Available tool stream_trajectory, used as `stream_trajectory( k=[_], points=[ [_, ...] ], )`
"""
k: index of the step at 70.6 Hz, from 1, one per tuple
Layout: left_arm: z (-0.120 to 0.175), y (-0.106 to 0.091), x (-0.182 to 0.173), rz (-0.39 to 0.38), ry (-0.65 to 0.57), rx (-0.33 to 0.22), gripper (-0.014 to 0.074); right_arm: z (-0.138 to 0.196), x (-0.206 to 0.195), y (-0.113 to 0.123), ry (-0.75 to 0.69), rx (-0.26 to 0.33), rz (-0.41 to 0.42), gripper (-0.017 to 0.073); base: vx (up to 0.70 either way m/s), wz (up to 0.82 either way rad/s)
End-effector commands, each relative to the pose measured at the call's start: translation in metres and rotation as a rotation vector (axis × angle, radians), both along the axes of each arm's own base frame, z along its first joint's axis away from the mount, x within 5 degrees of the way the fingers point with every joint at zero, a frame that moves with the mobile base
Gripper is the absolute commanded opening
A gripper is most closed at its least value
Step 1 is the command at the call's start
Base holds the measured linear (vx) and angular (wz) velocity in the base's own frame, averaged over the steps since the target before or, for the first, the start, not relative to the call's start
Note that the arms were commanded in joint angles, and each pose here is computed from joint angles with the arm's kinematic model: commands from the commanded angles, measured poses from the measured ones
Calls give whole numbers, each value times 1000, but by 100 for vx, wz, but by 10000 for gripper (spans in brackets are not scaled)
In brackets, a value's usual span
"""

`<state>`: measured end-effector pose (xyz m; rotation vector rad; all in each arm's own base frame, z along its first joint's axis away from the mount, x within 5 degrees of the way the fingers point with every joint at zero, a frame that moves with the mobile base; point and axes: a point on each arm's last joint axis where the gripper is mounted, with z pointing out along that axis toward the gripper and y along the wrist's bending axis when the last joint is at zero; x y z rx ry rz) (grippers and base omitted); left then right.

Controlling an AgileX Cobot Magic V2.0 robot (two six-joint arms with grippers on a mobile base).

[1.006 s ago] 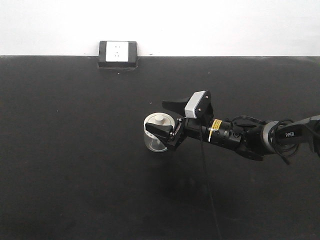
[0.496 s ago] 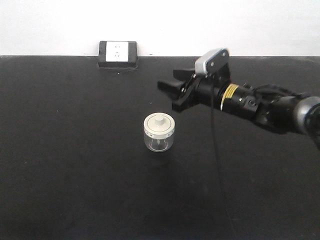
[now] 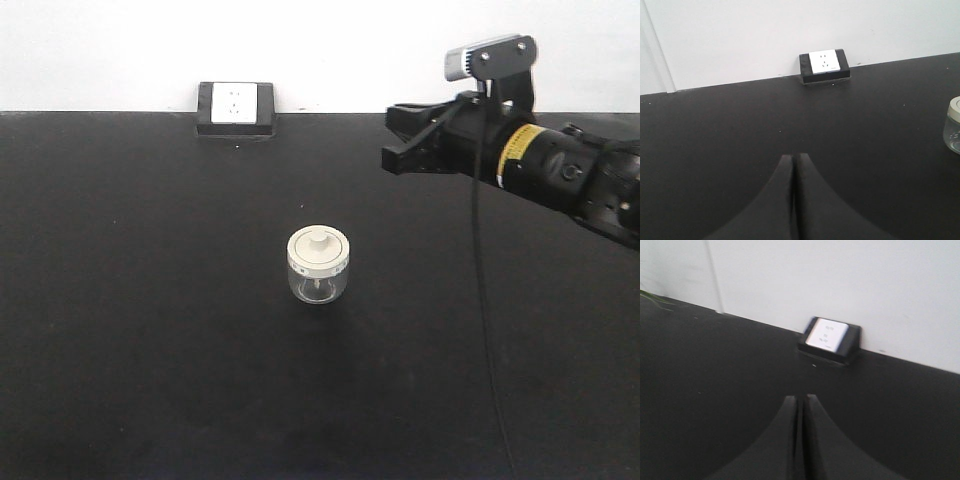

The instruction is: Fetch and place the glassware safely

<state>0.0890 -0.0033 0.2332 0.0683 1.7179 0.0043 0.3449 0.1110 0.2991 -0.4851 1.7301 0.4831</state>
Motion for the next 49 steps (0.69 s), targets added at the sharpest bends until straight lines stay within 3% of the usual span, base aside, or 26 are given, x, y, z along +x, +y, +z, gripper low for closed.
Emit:
stream_trajectory(
  k=[1, 17, 33, 42, 49],
  points=[
    [14, 0, 2, 3, -81, -13, -7, 27, -20, -13, -46, 48, -65, -5, 0, 0],
    [14, 0, 2, 3, -81, -13, -7, 37, -53, -62, -63, 105, -235, -4, 0, 0],
    [14, 0, 2, 3, -81, -13, -7, 48, -100, -104, -126, 68, -414, -3, 0, 0],
    [14, 0, 2, 3, -81, -13, -7, 48, -130, -109, -158, 4, -462, -3, 0, 0],
    [14, 0, 2, 3, -81, -13, -7, 46, -151, -108, -182, 4, -471, -3, 0, 0]
  ],
)
